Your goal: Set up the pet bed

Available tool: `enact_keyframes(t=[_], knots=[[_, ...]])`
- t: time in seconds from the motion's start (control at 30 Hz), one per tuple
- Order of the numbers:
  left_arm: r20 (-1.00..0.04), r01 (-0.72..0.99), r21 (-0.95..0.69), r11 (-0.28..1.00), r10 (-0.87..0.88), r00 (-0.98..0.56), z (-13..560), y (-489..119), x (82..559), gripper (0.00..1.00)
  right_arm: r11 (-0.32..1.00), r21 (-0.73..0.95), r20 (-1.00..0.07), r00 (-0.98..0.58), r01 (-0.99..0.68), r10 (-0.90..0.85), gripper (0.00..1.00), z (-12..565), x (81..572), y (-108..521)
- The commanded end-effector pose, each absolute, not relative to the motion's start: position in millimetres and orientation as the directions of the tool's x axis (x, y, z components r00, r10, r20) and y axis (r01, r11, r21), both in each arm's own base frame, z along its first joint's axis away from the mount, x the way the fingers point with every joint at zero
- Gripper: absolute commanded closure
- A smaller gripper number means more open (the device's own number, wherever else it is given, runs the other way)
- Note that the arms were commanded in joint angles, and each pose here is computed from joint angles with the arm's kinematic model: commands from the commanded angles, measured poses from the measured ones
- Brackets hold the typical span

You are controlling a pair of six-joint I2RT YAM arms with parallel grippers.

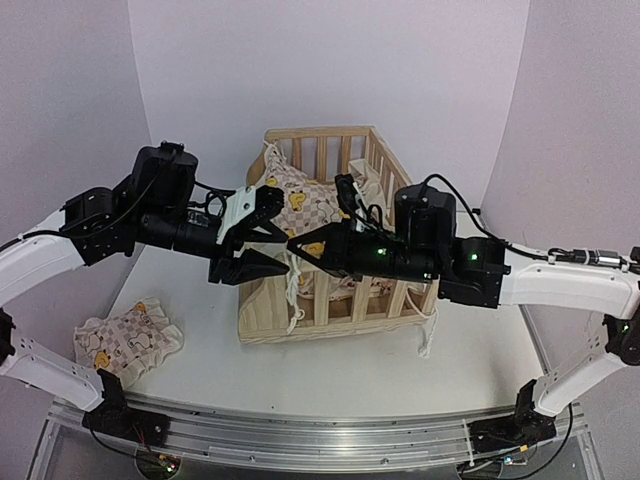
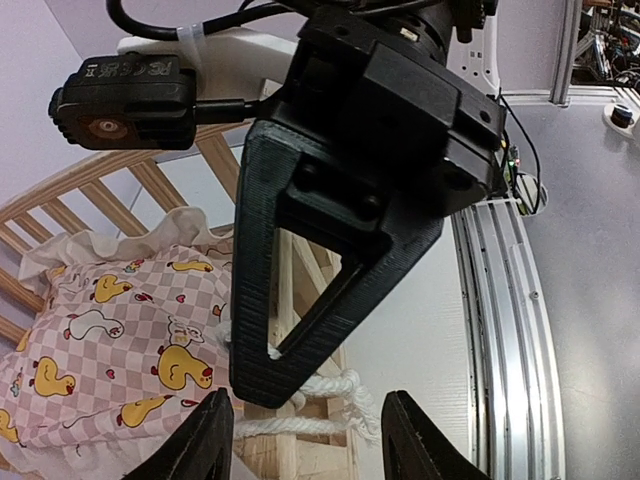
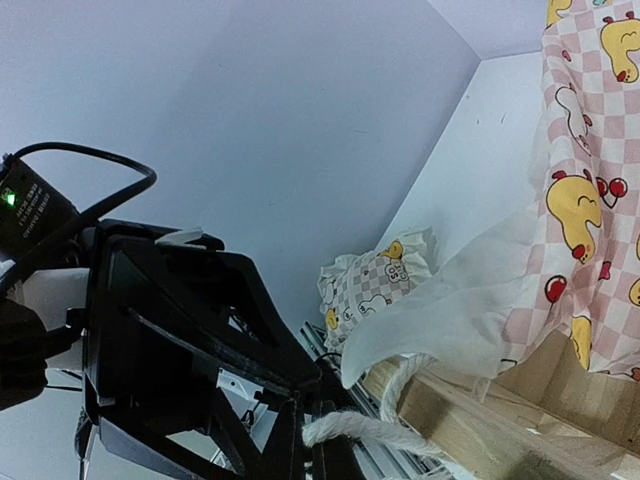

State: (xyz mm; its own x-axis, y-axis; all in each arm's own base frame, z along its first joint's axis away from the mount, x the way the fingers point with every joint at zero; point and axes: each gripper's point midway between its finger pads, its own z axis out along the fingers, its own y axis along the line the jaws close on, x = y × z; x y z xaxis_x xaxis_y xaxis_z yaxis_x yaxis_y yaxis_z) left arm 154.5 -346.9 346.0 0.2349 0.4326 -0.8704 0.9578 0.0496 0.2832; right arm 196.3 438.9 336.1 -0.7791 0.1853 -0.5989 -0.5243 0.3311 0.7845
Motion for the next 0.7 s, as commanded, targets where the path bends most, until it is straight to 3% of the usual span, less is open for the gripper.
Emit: enact_keyframes(t=[0.0,0.47,0.67], knots=[[-0.9,0.974,0.202,0.105,0.412,0.143,344,-356,161,0.51,0.216,0.791,-0.61,-0.761,-0.572,0.22,1.0,371,186,433],[-0.904,0.993,0.097,0.071,0.423,0.058,327,-367,156,0.69,0.171,0.787,-0.617,-0.747,-0.593,0.246,1.0,378,184,432],[-0.913,0.994,0.086,0.062,0.403,0.054,331,-370,154,0.91,0.163,0.786,-0.618,-0.748,-0.597,0.24,1.0,377,183,434]])
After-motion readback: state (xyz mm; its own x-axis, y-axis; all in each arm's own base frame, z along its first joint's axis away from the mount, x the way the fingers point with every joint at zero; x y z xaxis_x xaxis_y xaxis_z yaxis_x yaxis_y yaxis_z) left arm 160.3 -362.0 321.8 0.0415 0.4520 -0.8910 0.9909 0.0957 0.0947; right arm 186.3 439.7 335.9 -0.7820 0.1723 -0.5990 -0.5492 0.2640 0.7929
